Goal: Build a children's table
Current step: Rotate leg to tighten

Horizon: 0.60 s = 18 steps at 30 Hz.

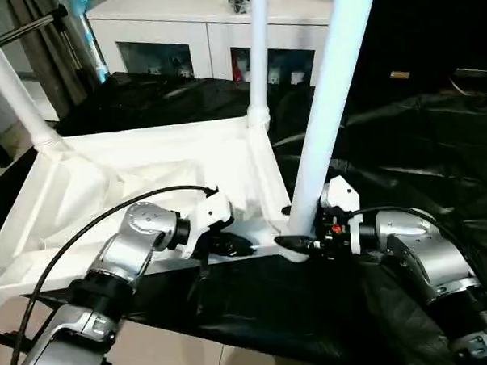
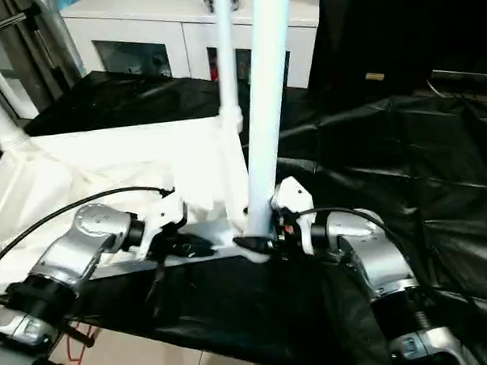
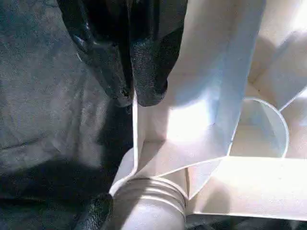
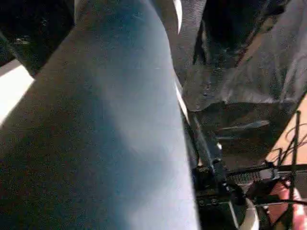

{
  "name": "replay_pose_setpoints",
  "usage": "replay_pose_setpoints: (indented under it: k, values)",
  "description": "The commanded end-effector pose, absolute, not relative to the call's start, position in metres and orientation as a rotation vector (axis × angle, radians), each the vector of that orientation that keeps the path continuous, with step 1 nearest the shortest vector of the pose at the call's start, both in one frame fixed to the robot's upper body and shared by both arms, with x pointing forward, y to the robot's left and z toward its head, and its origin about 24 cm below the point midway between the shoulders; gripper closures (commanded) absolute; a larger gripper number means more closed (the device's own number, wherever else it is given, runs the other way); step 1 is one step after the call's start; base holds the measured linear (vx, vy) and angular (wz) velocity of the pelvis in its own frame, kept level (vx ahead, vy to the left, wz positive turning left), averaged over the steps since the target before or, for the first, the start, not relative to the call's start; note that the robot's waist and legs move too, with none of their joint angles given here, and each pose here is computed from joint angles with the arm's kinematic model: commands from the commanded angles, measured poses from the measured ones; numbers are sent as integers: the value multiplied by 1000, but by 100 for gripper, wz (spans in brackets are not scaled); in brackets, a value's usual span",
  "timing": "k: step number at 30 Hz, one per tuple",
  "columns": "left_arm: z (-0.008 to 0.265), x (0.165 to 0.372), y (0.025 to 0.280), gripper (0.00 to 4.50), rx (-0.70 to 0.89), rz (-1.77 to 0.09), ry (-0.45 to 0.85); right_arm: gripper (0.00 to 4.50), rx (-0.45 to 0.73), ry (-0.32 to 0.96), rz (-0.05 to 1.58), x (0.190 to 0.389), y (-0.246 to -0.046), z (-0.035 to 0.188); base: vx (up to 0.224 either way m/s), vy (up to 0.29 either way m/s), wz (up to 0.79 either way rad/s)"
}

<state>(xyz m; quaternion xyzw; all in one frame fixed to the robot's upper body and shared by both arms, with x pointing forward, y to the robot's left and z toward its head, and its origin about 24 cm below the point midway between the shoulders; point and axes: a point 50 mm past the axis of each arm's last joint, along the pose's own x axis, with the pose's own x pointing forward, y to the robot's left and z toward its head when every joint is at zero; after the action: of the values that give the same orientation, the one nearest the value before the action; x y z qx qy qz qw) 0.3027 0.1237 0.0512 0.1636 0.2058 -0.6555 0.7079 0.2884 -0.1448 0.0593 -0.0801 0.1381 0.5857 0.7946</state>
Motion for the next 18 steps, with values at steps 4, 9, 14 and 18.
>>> replay_pose_setpoints:
  k: [4,9,14,18]
  values:
    - [56,301,120,450,389,-1508,448,187,-145,334,1391,277,-129,56,0,0,0]
    - [55,300,119,450,379,-1500,447,221,-157,355,1409,275,-128,52,0,0,0]
    - [52,298,114,450,362,-1494,448,246,-129,362,1405,271,-126,49,0,0,0]
    - [51,302,105,450,318,-1428,433,249,-70,356,1365,268,-121,44,0,0,0]
